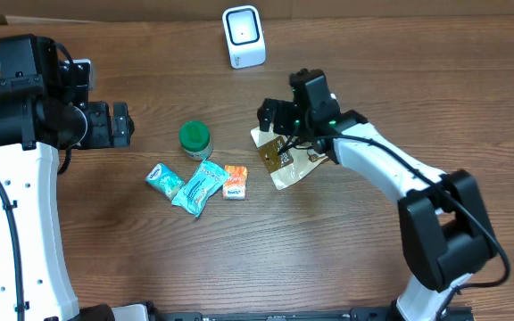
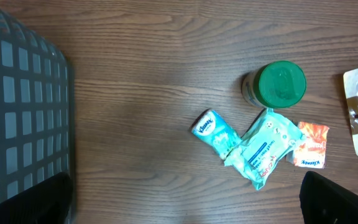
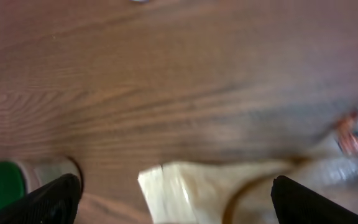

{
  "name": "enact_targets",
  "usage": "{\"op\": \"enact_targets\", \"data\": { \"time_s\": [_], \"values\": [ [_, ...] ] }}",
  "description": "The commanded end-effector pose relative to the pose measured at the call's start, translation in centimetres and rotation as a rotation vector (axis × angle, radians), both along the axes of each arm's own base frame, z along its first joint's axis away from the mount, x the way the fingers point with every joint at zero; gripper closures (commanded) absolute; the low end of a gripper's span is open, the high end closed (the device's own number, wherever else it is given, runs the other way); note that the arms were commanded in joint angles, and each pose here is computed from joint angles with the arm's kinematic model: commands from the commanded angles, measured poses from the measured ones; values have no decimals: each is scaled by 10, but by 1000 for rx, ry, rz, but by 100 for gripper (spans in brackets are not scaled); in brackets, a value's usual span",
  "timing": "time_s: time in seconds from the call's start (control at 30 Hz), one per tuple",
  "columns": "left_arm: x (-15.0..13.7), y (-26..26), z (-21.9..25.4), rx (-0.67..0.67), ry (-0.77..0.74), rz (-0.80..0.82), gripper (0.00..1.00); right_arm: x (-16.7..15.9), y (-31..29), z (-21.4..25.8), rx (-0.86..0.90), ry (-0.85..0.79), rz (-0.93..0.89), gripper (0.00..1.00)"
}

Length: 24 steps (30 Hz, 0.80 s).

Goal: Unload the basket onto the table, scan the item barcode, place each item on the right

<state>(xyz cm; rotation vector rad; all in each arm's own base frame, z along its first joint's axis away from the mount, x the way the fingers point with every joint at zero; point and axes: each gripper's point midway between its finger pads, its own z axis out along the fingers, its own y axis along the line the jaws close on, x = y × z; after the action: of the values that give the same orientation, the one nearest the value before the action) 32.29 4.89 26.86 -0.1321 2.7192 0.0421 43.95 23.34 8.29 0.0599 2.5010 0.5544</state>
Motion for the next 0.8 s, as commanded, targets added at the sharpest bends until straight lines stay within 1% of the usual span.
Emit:
{"op": "enact_targets", "data": {
  "time_s": [0.0,0.07,0.17,0.37,0.47,0.57,0.63,0.67,0.77],
  "values": [
    [2,1,4,-7,-15,15,0,9,8,-3,-46,-66,60,0],
    [2,1,4,-7,-15,15,1,5,18,-9,-17,-48,95,0],
    [2,1,4,-7,-15,15,1,-5,25,-19,1,-1,123,6],
    [2,1,4,-7,-15,15,1,-33,41,-29,45,106,206,10],
    [2,1,4,-7,-15,15,1,-61,47,-34,88,227,266,13],
    [2,1,4,-7,-14,15,0,-85,42,-37,89,333,281,14],
    [2,1,4,-7,-15,15,0,-94,35,-33,74,367,278,14],
    [2,1,4,-7,-15,15,0,-97,31,-23,74,371,279,14],
    [2,1,4,-7,-14,15,0,-94,21,8,81,337,278,13]
  ]
}}
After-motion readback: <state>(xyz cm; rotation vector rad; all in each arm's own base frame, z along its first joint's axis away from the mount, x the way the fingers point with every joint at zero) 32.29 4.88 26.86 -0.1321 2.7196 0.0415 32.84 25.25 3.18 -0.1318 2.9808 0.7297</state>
